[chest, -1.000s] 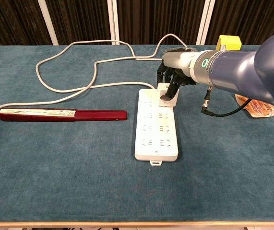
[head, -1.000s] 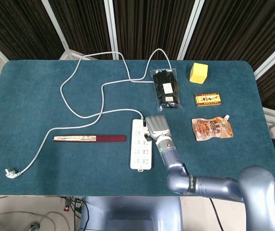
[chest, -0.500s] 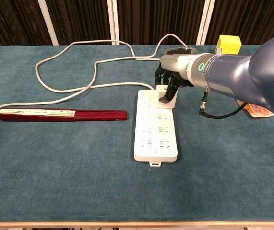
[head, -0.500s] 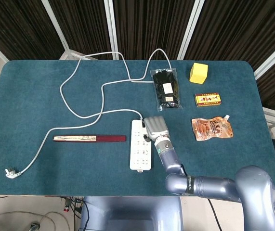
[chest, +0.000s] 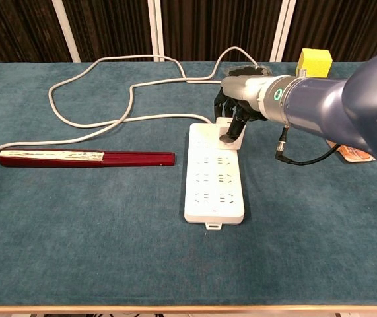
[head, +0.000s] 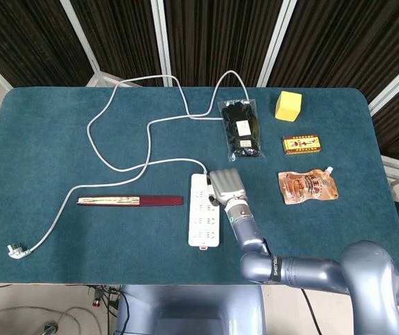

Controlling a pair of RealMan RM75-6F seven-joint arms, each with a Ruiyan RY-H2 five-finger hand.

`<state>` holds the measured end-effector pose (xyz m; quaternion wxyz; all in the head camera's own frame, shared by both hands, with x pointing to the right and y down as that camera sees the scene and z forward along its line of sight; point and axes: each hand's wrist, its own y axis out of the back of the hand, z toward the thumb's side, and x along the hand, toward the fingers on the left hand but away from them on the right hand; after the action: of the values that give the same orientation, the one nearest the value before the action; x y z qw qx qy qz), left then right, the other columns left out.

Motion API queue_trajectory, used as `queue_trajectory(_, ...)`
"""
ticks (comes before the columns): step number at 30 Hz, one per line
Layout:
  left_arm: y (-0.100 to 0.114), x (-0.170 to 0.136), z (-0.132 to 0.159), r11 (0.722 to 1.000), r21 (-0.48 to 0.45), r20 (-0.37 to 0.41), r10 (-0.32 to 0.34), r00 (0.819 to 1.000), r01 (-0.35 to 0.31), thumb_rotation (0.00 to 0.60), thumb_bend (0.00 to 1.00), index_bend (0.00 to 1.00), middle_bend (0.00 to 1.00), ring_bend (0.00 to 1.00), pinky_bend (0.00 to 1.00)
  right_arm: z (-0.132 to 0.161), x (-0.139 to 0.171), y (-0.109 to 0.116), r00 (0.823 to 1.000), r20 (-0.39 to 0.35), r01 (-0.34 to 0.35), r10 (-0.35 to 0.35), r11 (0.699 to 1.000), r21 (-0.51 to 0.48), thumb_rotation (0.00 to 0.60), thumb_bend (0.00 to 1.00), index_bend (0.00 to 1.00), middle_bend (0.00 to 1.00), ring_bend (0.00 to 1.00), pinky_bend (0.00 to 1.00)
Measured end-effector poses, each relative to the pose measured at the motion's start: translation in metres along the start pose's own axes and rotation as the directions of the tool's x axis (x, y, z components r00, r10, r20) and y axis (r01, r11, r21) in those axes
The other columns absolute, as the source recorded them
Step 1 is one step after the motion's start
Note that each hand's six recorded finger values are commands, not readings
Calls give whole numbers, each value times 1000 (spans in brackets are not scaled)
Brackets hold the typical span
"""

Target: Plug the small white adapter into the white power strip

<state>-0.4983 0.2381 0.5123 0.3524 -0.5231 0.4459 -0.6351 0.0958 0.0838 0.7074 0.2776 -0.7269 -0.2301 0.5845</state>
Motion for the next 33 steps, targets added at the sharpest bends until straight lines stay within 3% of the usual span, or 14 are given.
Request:
queue_trajectory(11, 0, 0, 0, 1000, -1, -1, 0, 1000, 0, 600, 188, 222, 0, 0, 79, 6, 4, -8, 1000, -27, -6, 6, 1000, 10, 600, 650, 991, 863, 902, 837)
queue_trajectory(33, 0, 0, 0, 1000, 2, -1, 1, 1000, -1, 600, 189, 225, 0, 0, 79, 4, 4, -21, 1000, -1, -5, 5, 999, 45, 600, 651, 991, 864, 915, 873)
